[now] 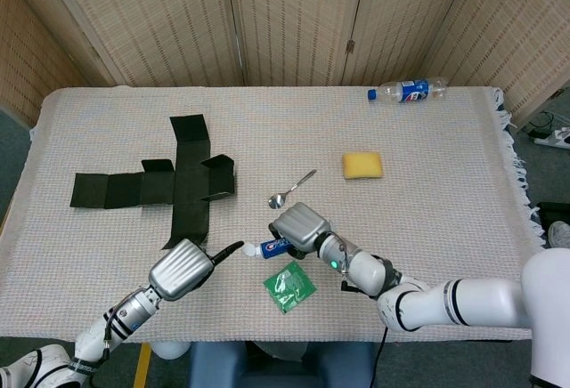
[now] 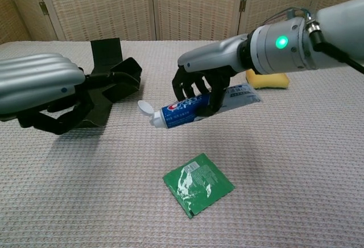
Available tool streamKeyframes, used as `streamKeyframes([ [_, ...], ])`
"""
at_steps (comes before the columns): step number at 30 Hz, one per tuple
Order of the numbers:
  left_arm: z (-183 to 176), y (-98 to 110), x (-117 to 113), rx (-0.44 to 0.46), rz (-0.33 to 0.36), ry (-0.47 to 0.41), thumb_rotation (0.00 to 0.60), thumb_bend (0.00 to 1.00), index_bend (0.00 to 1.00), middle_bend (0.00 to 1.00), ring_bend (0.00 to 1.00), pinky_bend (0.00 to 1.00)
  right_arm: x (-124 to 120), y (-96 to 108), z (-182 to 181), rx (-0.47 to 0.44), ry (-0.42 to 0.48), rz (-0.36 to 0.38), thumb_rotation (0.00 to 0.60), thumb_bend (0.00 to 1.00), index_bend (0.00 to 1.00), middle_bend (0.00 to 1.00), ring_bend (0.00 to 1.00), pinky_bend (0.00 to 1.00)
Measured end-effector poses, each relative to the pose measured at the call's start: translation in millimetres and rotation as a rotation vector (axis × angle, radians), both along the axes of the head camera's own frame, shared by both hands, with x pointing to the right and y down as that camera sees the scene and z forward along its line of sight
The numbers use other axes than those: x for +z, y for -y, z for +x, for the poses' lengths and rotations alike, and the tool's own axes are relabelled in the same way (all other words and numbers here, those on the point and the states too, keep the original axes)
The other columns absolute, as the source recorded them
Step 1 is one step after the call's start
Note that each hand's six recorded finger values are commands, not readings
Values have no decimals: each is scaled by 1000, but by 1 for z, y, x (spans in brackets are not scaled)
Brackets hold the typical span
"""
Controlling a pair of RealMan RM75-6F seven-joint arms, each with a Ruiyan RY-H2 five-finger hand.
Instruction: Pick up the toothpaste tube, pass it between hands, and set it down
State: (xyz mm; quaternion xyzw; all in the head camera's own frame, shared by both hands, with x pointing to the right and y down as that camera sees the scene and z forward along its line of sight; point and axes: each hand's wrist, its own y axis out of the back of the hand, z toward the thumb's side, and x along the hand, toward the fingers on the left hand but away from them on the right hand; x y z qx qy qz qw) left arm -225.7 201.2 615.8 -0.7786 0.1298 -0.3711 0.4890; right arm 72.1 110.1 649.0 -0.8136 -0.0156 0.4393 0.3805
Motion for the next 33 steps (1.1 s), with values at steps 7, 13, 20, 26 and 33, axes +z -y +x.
streamKeyframes([
  [7,5,-5,7,11,-20,23,600,802,121,840,825,713,-1,-1,-4,10,19,0,600,999,709,650,621,559],
  [13,-1,-9,13,2,-36,52,600,801,128,840,825,714,-1,0,-2,22,36,0,600,1000,712,651,620,559],
  [20,-6,-11,16,-18,-46,63,600,801,124,840,825,714,-3,0,-1,43,72,-2,600,1000,727,656,628,566],
  [26,-8,-11,17,-44,-64,51,600,802,101,840,815,714,-6,1,-1,85,132,2,600,1000,733,660,631,574],
  [33,-16,-7,15,-136,-133,-5,600,665,10,657,649,712,-5,2,3,164,218,-7,600,1000,734,660,627,573],
])
